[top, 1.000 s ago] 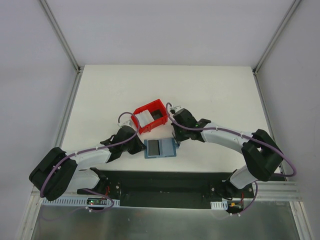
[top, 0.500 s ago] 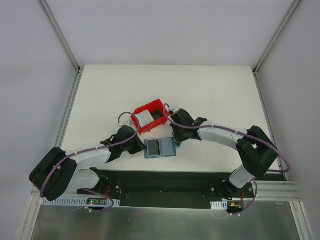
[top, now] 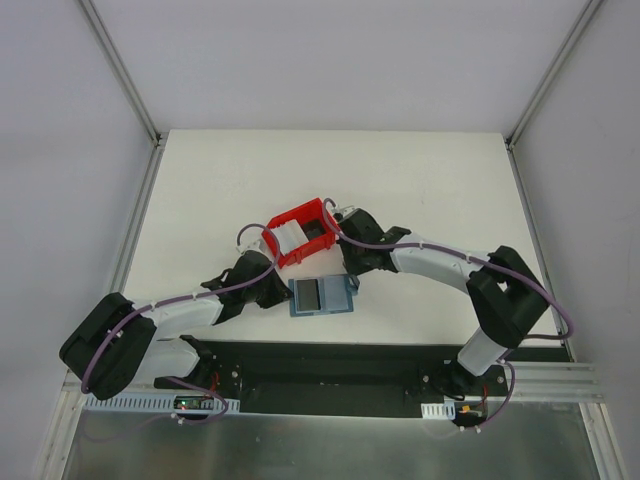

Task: Put the credit cards into the card holder
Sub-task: Turn over the card slot in the card holder.

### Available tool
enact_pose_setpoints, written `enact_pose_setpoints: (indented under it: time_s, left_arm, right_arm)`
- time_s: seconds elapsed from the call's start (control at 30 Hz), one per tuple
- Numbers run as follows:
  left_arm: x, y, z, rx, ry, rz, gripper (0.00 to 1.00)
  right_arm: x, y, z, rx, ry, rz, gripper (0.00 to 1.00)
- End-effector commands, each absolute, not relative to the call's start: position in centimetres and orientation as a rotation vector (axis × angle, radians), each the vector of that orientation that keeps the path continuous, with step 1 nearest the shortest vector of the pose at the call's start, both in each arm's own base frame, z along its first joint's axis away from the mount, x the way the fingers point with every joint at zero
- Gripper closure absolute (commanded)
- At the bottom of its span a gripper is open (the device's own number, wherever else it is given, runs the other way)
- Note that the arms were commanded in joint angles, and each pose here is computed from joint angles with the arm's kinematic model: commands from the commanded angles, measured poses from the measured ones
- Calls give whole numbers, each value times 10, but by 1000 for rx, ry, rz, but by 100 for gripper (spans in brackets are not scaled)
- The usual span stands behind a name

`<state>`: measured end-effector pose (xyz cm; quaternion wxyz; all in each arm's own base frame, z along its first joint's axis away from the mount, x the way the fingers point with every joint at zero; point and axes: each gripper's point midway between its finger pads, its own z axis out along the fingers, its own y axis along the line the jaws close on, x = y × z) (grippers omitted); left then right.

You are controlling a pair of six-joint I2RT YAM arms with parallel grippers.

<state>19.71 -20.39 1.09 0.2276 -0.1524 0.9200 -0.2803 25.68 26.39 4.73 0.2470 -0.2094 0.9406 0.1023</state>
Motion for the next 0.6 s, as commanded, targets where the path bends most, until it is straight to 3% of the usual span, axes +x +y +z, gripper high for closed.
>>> enact_pose_setpoints:
  time_s: [0.0,0.3,0.4,0.57]
  left_arm:
    - [173,-180,-19,-413,2675,-614,100]
    - [173,-182,-14,-407,2659,-639,100]
    - [173,-184,-13,-408,2659,-652,100]
    - [171,-185,-12,-398,2666,-668,100]
  right_arm:
    - [258,257,60,-562,2546,245,100]
    - [237,265,119,-409,2463,498,100]
    - [219,280,113,-345,2486,615,100]
    - [205,279,81,-245,2561,529,100]
